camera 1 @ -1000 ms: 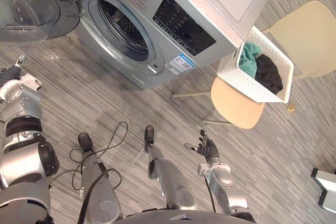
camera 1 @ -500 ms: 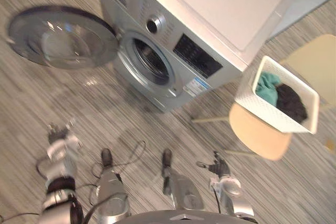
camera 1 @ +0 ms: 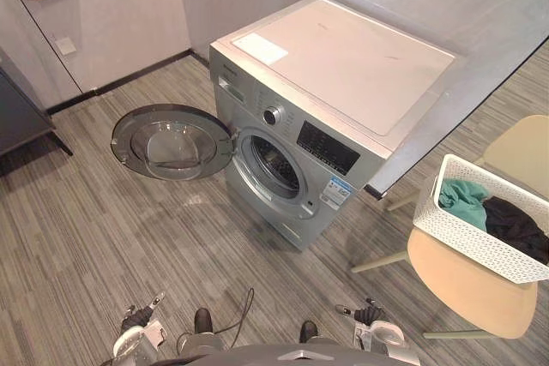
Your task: Pick up the laundry basket with both hands and put the clothes into the washing machine.
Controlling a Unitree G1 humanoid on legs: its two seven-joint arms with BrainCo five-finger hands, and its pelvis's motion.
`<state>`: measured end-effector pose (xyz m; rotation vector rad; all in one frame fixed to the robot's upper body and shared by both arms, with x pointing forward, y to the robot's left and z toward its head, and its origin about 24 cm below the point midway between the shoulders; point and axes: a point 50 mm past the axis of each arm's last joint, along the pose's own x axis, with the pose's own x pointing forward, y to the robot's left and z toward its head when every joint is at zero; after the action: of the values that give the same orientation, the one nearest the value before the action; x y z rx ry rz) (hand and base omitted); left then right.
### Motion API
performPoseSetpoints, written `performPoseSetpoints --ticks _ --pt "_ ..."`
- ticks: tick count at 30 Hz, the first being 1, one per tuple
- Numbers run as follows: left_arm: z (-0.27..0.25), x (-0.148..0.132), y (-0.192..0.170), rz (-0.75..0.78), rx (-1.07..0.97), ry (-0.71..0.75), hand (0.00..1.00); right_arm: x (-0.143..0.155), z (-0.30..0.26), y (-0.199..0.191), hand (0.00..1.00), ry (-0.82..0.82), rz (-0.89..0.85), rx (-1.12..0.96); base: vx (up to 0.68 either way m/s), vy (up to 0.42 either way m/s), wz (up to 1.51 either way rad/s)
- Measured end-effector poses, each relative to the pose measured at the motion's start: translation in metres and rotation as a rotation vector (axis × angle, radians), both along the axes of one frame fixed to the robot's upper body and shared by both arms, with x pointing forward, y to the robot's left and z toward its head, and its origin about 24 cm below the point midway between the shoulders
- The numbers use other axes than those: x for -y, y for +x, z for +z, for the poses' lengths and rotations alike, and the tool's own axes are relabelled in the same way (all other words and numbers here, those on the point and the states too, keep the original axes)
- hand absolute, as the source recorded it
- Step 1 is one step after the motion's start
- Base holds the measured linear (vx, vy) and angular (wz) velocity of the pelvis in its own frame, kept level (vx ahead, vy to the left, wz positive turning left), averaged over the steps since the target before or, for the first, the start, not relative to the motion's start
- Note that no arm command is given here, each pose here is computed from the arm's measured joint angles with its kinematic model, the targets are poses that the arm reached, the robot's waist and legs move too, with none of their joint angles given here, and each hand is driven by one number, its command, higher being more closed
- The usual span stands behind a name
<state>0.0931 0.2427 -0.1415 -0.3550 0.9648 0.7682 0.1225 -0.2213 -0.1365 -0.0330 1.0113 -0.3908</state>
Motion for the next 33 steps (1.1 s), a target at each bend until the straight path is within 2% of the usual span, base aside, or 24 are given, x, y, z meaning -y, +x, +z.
performPoseSetpoints --ticks 9,23,33 --pt "-0.008 0.007 -0.013 0.003 -0.051 -0.041 0.00 -0.001 -0.010 -0.010 0.00 0.075 -0.111 -0.047 0.01 -0.001 0.00" --pt "-0.010 0.010 -0.011 -0.012 -0.062 -0.054 0.00 -0.001 -0.010 -0.003 0.00 0.084 -0.127 -0.043 0.02 -0.005 -0.01" --pt "-0.032 0.032 -0.087 -0.009 -0.370 -0.167 0.00 0.014 -0.026 -0.057 0.00 0.112 -0.369 -0.203 -0.05 0.010 -0.18"
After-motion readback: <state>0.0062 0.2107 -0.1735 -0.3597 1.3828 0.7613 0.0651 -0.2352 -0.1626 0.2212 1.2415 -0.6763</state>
